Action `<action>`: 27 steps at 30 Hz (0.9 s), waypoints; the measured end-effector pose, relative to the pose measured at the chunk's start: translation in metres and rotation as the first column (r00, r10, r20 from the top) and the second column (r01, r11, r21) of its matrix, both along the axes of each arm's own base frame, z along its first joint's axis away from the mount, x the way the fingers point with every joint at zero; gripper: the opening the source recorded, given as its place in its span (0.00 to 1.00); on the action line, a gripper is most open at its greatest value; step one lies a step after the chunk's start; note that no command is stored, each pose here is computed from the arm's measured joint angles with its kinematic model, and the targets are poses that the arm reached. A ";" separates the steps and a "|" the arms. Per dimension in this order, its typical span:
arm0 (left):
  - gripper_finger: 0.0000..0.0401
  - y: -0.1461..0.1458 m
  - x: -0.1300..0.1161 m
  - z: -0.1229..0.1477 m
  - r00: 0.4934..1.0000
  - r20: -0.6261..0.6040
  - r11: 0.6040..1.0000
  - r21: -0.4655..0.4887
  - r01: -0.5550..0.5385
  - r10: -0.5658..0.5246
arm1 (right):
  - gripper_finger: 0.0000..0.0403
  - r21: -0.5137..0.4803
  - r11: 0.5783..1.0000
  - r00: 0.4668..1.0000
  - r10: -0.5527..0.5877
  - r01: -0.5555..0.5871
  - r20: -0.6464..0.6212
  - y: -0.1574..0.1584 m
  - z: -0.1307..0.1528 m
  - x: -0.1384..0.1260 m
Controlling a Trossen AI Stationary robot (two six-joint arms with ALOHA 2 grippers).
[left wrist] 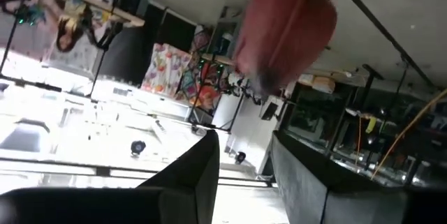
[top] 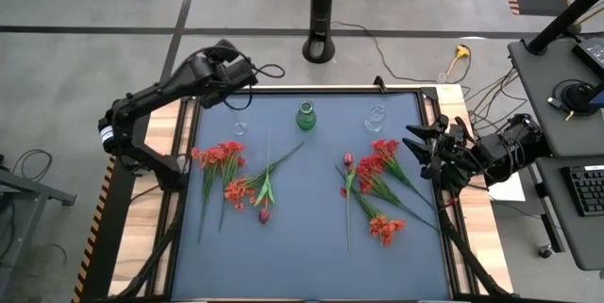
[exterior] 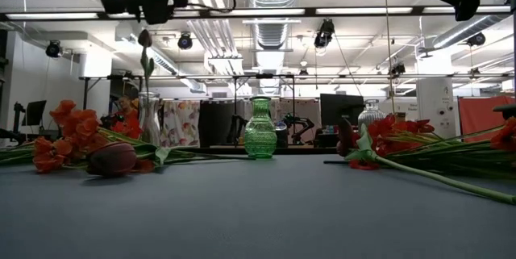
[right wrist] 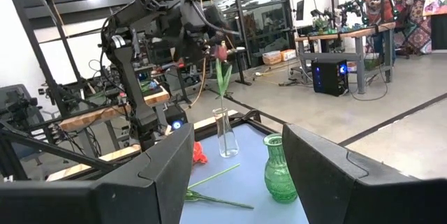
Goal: Sort flowers into vase by color
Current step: Put the right orange flowers into the green vase
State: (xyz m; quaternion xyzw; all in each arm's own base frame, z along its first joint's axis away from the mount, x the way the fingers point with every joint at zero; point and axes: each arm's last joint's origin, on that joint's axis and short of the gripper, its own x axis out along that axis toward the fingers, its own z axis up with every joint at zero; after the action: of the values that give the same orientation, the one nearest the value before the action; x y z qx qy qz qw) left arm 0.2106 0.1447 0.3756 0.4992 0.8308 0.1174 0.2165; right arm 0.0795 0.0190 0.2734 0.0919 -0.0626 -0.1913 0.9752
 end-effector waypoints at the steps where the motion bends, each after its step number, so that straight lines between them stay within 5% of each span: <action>1: 0.28 -0.001 0.000 0.003 1.000 0.011 1.000 0.008 0.001 -0.001 | 0.52 0.000 1.000 1.000 0.000 0.000 0.000 0.000 0.000 0.000; 8: 0.28 -0.004 -0.001 0.034 0.963 0.269 0.990 0.131 -0.049 0.012 | 0.52 0.001 1.000 1.000 0.000 0.000 0.000 0.000 0.000 0.000; 11: 0.28 -0.005 -0.003 0.054 0.881 0.474 0.970 0.210 -0.119 0.005 | 0.52 0.001 1.000 1.000 0.000 0.000 0.001 0.000 0.000 0.000; 13: 0.28 -0.005 -0.004 0.070 0.717 0.697 0.934 0.275 -0.227 -0.031 | 0.52 0.002 1.000 1.000 0.000 0.000 0.001 0.000 0.000 0.000; 15: 0.29 -0.009 -0.005 0.086 0.465 0.880 0.894 0.285 -0.345 -0.101 | 0.52 0.011 1.000 1.000 0.001 -0.001 0.005 0.000 0.000 0.000; 16: 0.29 -0.013 -0.006 0.094 0.343 0.933 0.907 0.234 -0.351 -0.108 | 0.52 0.013 1.000 1.000 0.001 -0.001 0.006 0.000 0.000 0.000; 18: 0.29 -0.024 -0.009 0.108 0.091 0.996 0.973 0.033 -0.230 -0.012 | 0.52 0.014 1.000 1.000 0.001 -0.001 0.006 0.000 0.000 0.000; 20: 0.29 -0.036 -0.009 0.124 -0.158 0.975 0.986 -0.162 -0.025 0.156 | 0.52 0.020 1.000 1.000 0.002 -0.002 0.011 0.000 0.000 0.000; 21: 0.29 -0.044 -0.009 0.131 -0.242 0.935 0.965 -0.242 0.098 0.259 | 0.52 0.028 1.000 1.000 0.003 -0.003 0.016 0.000 0.000 0.000; 23: 0.29 -0.062 -0.010 0.142 -0.315 0.822 0.863 -0.365 0.350 0.475 | 0.52 0.057 0.998 0.999 0.004 -0.006 0.034 0.000 0.001 0.000; 24: 0.29 -0.072 -0.010 0.147 -0.313 0.753 0.783 -0.405 0.473 0.579 | 0.52 0.075 0.997 0.999 0.005 -0.009 0.045 0.000 0.002 0.000; 26: 0.29 -0.095 -0.006 0.150 -0.236 0.636 0.610 -0.466 0.641 0.734 | 0.52 0.087 0.996 0.998 0.006 -0.010 0.056 0.000 0.002 0.000; 27: 0.29 -0.108 -0.002 0.149 -0.197 0.607 0.554 -0.483 0.678 0.770 | 0.52 0.087 0.996 0.998 0.005 -0.010 0.057 0.000 0.002 0.000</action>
State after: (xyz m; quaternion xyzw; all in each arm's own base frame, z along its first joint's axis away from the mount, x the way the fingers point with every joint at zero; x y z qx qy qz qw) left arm 0.2086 0.0365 0.5244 -0.0244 0.2685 0.0572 0.9613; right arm 0.0792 0.0189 0.2758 0.1402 -0.0812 -0.1874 0.9688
